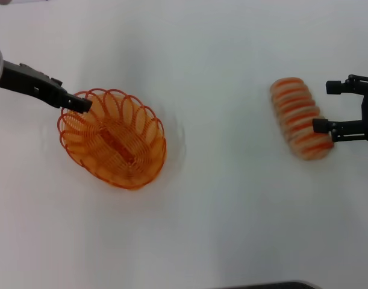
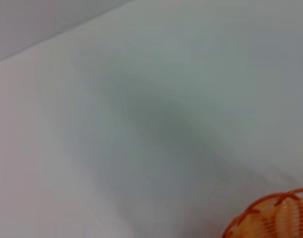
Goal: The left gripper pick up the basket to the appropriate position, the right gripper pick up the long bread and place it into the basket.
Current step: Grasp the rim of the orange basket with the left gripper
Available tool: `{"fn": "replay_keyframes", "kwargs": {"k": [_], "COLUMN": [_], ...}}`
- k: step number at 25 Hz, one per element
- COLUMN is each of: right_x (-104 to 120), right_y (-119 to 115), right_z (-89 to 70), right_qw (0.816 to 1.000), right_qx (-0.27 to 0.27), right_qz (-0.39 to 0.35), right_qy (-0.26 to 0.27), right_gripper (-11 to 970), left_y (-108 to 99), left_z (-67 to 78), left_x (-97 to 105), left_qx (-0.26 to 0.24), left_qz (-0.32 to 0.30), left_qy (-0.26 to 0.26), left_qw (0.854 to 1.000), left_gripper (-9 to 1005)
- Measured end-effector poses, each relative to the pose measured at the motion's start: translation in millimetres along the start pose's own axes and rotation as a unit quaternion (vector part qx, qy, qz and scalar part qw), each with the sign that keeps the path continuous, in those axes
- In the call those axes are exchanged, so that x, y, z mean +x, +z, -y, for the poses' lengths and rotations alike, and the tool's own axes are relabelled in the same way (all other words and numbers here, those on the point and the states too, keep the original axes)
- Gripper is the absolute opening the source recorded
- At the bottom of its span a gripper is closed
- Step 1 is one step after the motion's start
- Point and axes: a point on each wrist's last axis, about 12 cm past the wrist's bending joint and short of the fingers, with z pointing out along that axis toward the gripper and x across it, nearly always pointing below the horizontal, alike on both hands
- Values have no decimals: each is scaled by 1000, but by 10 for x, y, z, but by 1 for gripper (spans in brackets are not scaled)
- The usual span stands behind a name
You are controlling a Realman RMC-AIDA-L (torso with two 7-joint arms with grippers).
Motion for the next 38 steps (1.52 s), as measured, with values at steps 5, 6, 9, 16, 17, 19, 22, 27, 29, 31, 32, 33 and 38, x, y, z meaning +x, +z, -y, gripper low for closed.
{"fn": "replay_keyframes", "kwargs": {"k": [5, 6, 9, 16, 17, 19, 22, 27, 29, 31, 32, 33, 38], "right_x": [-13, -15, -17, -17, -17, -17, -17, -16, -15, -15, -15, -15, -15], "right_y": [-9, -8, -8, -8, -8, -9, -10, -13, -22, -29, -31, -33, -43], "right_z": [16, 16, 19, 21, 21, 22, 22, 25, 28, 29, 29, 30, 34], "right_qw": [1000, 1000, 1000, 1000, 1000, 1000, 1000, 1000, 1000, 1000, 1000, 1000, 1000], "right_qx": [4, 4, 4, 5, 5, 5, 5, 7, 9, 10, 11, 11, 14], "right_qz": [3, 3, 3, 2, 3, 3, 3, 3, 5, 6, 7, 7, 9], "right_qy": [0, -1, -1, -1, -1, -1, -1, -1, 0, 2, 3, 4, 5], "right_gripper": [942, 942, 942, 942, 942, 942, 942, 942, 942, 942, 942, 942, 941], "left_y": [50, 56, 69, 116, 125, 137, 153, 164, 167, 171, 172, 171, 184], "left_z": [51, 60, 71, 99, 105, 112, 124, 134, 135, 133, 128, 125, 132], "left_x": [-16, -21, -24, -14, -10, -3, 6, 6, -4, -8, -7, -5, 16], "left_qx": [-5, -5, -4, -5, -5, -4, -4, -4, -4, -4, -4, -4, 0], "left_qz": [-25, -27, -32, -38, -40, -43, -47, -48, -48, -50, -52, -53, -59], "left_qy": [17, 19, 23, 22, 22, 23, 25, 20, 18, 15, 14, 13, 13], "left_qw": [1000, 999, 999, 999, 999, 999, 999, 999, 999, 999, 999, 999, 998], "left_gripper": [871, 871, 870, 868, 868, 868, 867, 680, 616, 552, 520, 488, 225]}}
